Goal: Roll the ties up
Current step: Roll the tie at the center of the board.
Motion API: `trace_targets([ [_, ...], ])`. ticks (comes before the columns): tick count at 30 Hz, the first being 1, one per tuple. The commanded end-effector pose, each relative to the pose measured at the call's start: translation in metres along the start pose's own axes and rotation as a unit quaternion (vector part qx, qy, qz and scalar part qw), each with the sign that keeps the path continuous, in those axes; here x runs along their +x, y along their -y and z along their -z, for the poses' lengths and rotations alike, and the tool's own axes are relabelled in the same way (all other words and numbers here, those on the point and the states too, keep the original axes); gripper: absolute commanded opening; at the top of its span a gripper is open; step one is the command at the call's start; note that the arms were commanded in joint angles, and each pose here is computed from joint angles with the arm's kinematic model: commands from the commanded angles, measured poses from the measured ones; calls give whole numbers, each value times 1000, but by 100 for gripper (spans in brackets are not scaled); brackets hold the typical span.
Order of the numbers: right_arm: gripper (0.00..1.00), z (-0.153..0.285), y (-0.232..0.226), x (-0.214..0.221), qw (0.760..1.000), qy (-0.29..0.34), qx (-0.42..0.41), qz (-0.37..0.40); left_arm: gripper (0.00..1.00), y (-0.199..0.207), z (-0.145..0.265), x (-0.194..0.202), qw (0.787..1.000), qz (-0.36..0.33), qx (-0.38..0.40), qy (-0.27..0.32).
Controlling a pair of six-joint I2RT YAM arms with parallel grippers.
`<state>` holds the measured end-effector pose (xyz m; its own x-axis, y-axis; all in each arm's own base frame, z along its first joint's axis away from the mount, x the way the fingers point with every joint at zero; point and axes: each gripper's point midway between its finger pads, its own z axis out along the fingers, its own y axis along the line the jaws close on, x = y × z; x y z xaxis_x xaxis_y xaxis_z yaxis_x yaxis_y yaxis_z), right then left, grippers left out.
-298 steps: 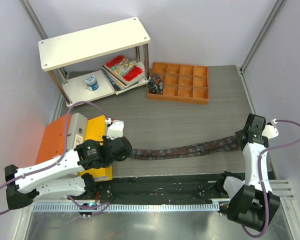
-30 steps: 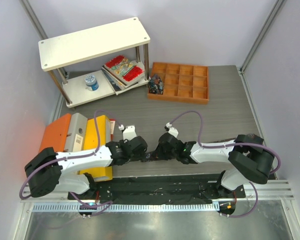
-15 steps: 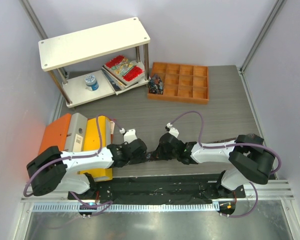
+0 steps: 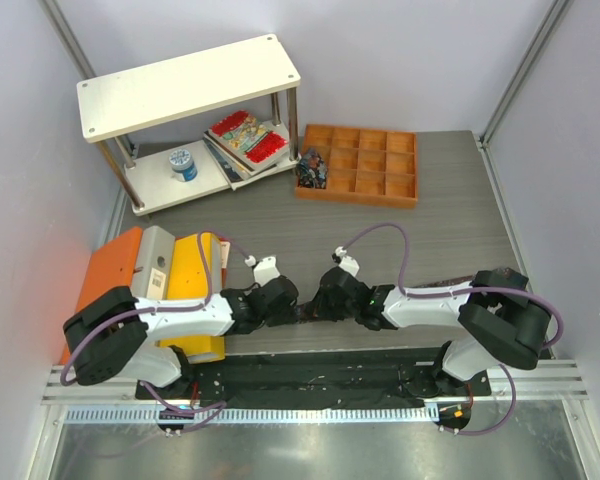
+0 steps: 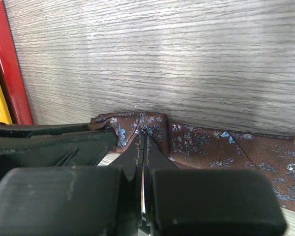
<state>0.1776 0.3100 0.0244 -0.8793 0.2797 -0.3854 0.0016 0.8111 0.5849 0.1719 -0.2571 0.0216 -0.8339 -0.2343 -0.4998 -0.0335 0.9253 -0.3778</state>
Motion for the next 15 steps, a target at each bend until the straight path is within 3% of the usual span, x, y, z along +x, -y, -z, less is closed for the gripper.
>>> trace_targets([
  [1, 1, 1, 17, 2, 1000, 4, 22, 2, 4, -16, -8, 17, 999, -15, -26, -30],
  [15, 1, -1, -30, 0, 1000, -6, -30, 1, 0, -9, 45, -28, 993, -69, -94, -14],
])
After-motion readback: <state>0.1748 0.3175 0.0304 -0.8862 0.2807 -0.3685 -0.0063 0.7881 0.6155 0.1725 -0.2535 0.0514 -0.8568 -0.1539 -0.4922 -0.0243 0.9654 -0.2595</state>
